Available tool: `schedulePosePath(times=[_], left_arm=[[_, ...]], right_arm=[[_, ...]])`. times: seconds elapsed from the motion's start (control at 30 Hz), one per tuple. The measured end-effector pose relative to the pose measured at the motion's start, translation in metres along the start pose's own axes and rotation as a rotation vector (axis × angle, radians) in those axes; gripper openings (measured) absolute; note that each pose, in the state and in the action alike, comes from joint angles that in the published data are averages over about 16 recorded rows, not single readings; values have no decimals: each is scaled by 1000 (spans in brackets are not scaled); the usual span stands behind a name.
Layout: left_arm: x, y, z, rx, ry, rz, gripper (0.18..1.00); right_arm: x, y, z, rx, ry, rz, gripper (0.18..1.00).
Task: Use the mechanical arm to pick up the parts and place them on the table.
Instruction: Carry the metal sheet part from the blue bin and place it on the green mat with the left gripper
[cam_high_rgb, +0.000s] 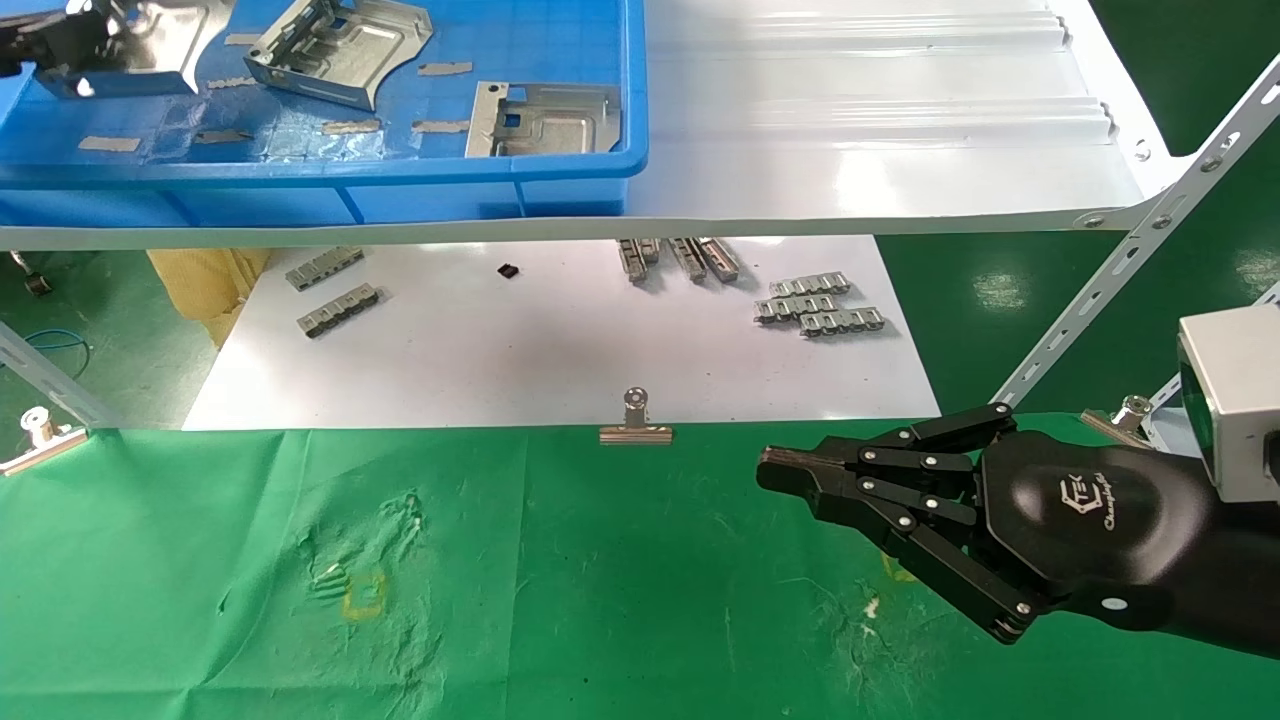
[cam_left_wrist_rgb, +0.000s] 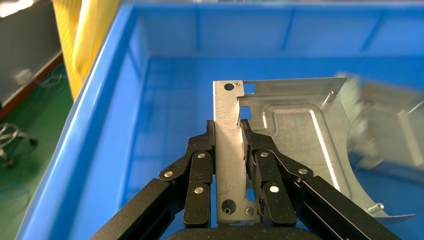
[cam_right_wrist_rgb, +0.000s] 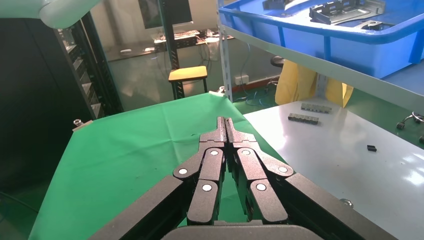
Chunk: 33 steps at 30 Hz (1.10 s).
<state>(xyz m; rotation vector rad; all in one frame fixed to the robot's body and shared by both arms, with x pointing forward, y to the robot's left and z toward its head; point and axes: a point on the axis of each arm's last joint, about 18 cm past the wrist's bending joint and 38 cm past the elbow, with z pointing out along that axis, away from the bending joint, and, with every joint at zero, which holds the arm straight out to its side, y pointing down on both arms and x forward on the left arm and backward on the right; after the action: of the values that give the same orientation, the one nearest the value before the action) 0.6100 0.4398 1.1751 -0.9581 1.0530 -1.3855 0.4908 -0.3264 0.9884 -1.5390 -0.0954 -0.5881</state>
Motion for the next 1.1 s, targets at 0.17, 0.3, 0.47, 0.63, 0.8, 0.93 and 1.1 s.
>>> schedulePosePath(times=[0.17,0.3,0.47,0.63,0.8,0.93,1.1], left_arm=[[14,-11,-9,39,57,10,275],[27,-17,-19,55,119,32,275],[44,-18,-33,47,217,74,275],[59,-12,-50,16,340,131,275],[71,-2,-67,-4,485,189,275],[77,7,-81,-6,614,237,275],[80,21,-98,4,769,308,275]], right_arm=[[0,0,0,0,0,0,192],[0,0,0,0,0,0,192],[0,0,0,0,0,0,192],[0,0,0,0,0,0,192],[0,0,0,0,0,0,192],[0,0,0,0,0,0,192],[0,0,0,0,0,0,192]])
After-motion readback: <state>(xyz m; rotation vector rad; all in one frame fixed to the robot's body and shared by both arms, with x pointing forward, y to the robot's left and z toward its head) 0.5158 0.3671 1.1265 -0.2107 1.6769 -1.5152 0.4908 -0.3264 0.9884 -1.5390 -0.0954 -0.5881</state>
